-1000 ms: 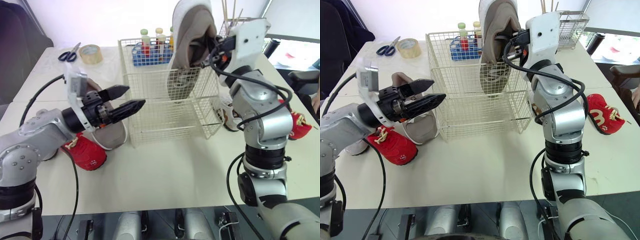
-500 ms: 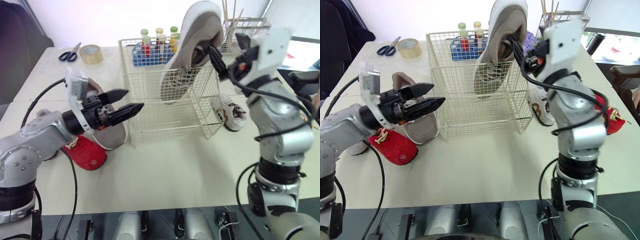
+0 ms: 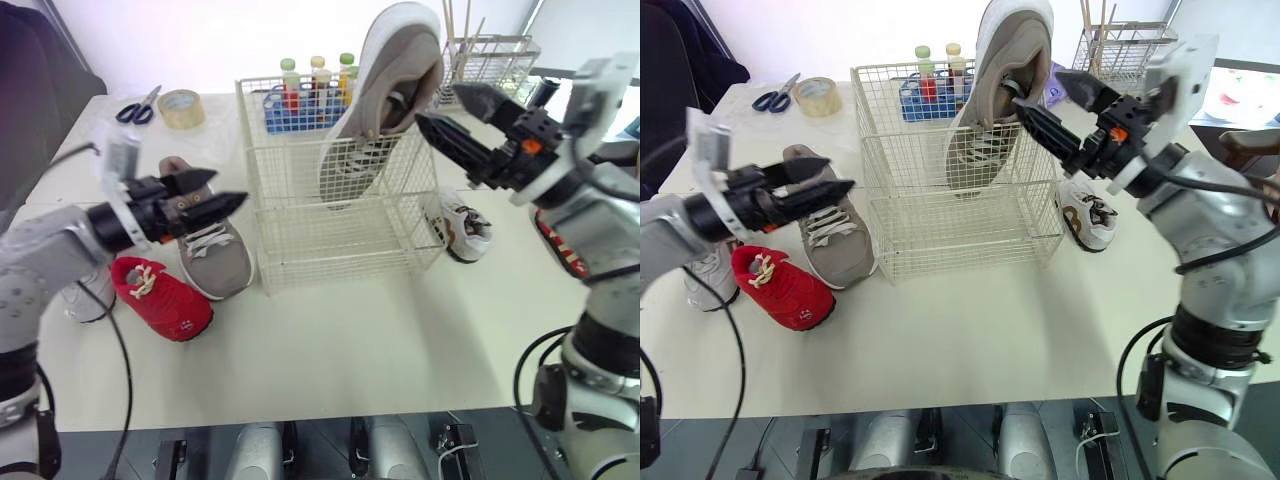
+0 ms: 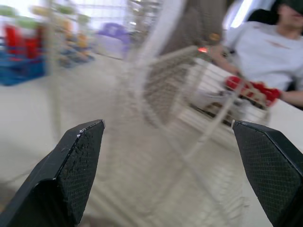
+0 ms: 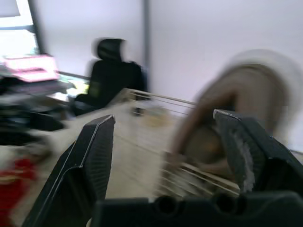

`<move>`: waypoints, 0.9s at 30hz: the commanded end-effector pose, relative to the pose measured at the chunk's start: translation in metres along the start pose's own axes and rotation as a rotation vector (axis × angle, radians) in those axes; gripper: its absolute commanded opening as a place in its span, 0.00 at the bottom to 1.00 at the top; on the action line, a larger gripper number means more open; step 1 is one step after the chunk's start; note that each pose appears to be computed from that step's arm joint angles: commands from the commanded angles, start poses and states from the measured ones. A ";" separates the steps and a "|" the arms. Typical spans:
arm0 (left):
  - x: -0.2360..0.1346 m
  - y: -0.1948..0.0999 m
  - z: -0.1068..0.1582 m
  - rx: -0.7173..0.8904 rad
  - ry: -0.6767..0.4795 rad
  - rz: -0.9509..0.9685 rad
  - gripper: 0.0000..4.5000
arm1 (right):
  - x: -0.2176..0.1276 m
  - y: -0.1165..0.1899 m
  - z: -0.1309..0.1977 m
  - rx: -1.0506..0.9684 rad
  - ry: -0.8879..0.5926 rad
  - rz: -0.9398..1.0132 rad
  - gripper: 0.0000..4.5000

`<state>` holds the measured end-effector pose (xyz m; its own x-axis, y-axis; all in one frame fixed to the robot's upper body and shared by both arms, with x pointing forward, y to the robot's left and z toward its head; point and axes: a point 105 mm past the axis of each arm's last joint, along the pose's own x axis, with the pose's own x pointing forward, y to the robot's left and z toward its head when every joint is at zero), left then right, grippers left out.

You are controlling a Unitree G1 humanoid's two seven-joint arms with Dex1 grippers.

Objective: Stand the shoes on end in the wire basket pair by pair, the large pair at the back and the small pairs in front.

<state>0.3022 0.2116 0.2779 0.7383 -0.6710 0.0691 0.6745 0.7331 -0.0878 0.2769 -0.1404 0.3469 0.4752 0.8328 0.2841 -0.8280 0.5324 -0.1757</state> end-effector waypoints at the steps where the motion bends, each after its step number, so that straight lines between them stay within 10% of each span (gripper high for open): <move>1: -0.037 0.044 0.034 0.005 -0.049 0.194 1.00 | -0.004 0.038 0.017 0.003 0.137 0.340 0.99; 6: -0.068 0.096 0.034 -0.173 0.014 0.313 1.00 | 0.001 0.075 0.007 -0.053 0.353 0.713 0.99; 10: -0.061 0.105 -0.013 -0.278 0.284 0.263 1.00 | 0.009 0.084 -0.002 -0.083 0.391 0.857 0.99; 27: -0.013 0.112 -0.092 -0.481 0.519 0.124 1.00 | 0.006 0.082 -0.008 -0.133 0.399 0.842 0.99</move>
<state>0.3674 0.2904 0.1698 0.6320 -0.6385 -0.4392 0.4032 0.7549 -0.5173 0.2196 -0.0867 0.3187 -0.1994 0.9218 -0.3324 -0.9266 -0.2878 -0.2422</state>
